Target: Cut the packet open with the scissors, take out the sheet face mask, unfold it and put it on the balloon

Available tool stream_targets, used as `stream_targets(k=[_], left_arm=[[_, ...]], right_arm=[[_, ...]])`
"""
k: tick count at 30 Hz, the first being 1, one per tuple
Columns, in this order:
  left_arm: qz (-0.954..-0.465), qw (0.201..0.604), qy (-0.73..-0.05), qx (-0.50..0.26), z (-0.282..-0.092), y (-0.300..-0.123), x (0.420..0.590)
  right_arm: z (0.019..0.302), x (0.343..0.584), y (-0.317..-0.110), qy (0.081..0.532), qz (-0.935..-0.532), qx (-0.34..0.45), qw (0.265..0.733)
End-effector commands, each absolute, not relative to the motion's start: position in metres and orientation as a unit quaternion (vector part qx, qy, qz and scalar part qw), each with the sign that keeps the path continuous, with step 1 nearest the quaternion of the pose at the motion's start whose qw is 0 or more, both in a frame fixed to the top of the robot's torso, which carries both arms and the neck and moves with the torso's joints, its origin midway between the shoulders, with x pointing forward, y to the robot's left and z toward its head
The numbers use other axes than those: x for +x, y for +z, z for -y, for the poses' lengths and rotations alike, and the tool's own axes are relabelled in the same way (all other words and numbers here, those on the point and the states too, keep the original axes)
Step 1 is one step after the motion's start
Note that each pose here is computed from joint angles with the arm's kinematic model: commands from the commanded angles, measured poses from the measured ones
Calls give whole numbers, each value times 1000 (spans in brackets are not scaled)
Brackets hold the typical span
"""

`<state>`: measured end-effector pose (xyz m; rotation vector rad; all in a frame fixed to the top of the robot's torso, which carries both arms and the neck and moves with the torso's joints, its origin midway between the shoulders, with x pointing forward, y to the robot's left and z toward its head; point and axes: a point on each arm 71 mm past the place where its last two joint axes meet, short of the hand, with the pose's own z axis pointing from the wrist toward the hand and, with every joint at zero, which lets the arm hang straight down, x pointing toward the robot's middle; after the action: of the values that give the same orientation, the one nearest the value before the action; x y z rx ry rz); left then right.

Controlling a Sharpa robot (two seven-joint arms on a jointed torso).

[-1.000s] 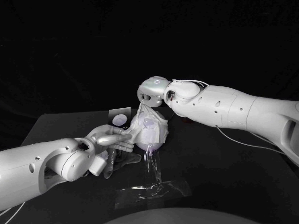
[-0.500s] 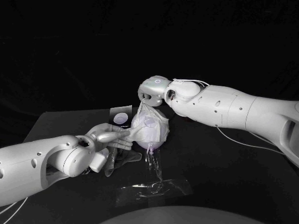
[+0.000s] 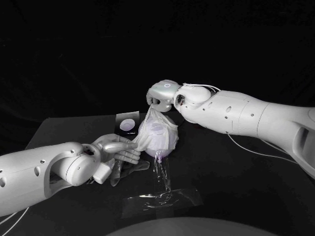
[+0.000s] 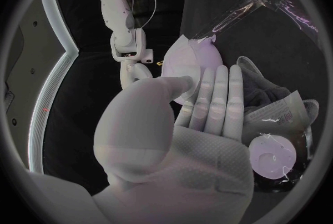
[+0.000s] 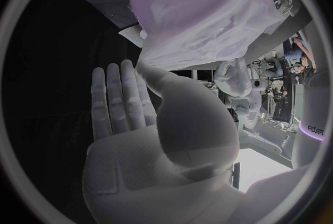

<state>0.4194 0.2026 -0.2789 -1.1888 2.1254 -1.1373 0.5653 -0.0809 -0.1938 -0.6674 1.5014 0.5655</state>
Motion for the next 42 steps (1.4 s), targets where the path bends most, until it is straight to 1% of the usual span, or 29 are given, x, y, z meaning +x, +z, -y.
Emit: stream_targets(k=[1,5,12,21,33,38,42], left_arm=[[-768,239,-406,-433,-203,-279,421],[-759,254,-405,-441,-205,-278,423],[-755,263,-400,-448,-207,-278,424],[-770,266,-381,-438,-210,-281,424],[-796,292,-345,-403,-218,-283,427],[-798,303,-341,-395,-221,-283,428],[-789,322,-344,-394,-227,-282,432]], right_arm=[[80,566,-194,248,-664,-287,644],[81,566,-195,249,-666,-284,643],[83,568,-195,250,-668,-274,645],[86,570,-196,249,-670,-267,646],[90,574,-196,239,-667,-248,661],[92,576,-197,235,-671,-241,660],[95,578,-197,233,-672,-231,664]])
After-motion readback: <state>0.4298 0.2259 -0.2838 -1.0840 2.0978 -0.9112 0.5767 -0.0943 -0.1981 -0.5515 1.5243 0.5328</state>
